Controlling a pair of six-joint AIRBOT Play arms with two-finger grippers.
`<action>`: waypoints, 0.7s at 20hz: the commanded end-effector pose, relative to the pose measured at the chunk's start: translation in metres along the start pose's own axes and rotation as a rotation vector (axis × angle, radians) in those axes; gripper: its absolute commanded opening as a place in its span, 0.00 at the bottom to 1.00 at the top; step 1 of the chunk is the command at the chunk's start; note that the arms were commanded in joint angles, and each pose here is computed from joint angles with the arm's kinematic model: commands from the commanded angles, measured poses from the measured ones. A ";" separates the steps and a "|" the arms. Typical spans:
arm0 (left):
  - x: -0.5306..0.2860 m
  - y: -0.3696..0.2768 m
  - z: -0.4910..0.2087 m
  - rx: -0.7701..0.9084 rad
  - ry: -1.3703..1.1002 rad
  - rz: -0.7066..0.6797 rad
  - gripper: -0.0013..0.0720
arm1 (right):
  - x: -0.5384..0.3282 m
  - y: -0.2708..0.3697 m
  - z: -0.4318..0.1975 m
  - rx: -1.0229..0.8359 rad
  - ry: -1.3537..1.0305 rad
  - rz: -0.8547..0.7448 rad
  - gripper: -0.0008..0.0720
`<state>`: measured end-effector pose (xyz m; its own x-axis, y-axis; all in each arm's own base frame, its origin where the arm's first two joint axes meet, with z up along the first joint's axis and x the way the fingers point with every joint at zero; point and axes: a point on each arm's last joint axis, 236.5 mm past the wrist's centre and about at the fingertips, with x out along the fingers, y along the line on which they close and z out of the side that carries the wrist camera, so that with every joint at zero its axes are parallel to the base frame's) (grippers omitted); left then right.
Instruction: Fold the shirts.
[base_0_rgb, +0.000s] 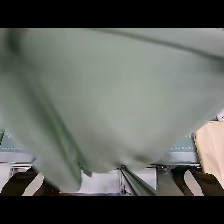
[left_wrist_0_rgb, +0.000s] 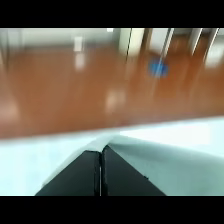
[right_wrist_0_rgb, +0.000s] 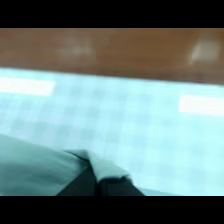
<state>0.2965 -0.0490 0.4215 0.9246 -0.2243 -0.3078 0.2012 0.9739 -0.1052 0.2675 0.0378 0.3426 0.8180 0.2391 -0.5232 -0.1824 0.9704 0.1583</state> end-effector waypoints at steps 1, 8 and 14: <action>0.120 0.034 -0.074 -0.080 0.263 0.019 0.05 | 0.091 -0.019 -0.033 0.070 0.186 0.118 0.04; 0.338 0.054 -0.187 -0.387 0.431 -0.097 0.05 | 0.292 -0.098 -0.069 0.314 0.302 0.165 0.04; 0.424 0.043 -0.276 -0.675 0.539 -0.192 0.05 | 0.416 -0.134 -0.106 0.540 0.374 0.226 0.04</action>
<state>0.5889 -0.0966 0.0760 0.6170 -0.4677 -0.6329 0.0172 0.8121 -0.5833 0.5363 0.0100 0.0635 0.5411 0.4779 -0.6919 -0.0258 0.8319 0.5544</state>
